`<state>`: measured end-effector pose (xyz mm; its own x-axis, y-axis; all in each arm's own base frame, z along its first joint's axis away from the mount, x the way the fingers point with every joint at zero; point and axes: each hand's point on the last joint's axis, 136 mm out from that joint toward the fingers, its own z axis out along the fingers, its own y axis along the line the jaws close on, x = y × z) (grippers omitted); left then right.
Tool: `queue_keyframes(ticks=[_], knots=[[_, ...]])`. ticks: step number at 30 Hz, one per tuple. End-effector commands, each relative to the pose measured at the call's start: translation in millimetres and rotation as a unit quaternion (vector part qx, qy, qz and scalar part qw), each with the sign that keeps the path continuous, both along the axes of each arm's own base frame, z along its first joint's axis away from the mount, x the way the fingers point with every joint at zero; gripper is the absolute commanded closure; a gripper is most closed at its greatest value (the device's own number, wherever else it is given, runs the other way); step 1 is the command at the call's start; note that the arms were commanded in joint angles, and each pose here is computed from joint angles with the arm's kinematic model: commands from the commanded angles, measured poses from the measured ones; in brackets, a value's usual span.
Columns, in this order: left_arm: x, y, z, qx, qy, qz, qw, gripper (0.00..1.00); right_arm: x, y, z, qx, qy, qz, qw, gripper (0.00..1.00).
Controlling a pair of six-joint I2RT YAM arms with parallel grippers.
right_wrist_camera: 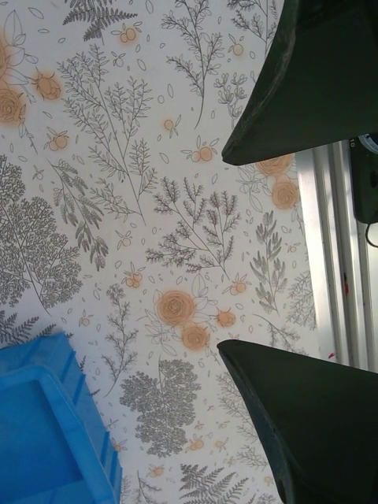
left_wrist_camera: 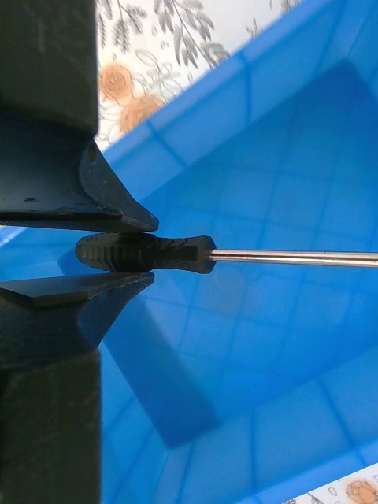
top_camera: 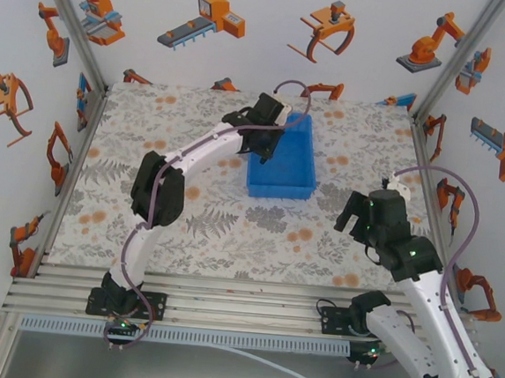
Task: Put the screwdriver in the bin
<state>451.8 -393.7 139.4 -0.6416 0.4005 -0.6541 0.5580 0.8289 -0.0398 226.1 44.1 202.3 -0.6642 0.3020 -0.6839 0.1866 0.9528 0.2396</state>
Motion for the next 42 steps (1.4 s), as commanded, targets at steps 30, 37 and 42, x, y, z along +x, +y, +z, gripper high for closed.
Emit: queue_keyframes(ticks=[30, 37, 42], knots=[[-31, -32, -96, 0.038, 0.092, -0.055, 0.993, 0.79, -4, -3, 8, -0.012, -0.001, 0.001, 1.000, 0.16], [-35, -35, -99, 0.046, 0.093, -0.060, 0.993, 0.74, -3, -2, 8, -0.010, -0.001, 0.002, 1.000, 0.16], [-32, -37, -90, 0.044, 0.081, -0.064, 0.994, 0.66, -3, -3, 9, -0.013, -0.003, 0.003, 1.000, 0.16]])
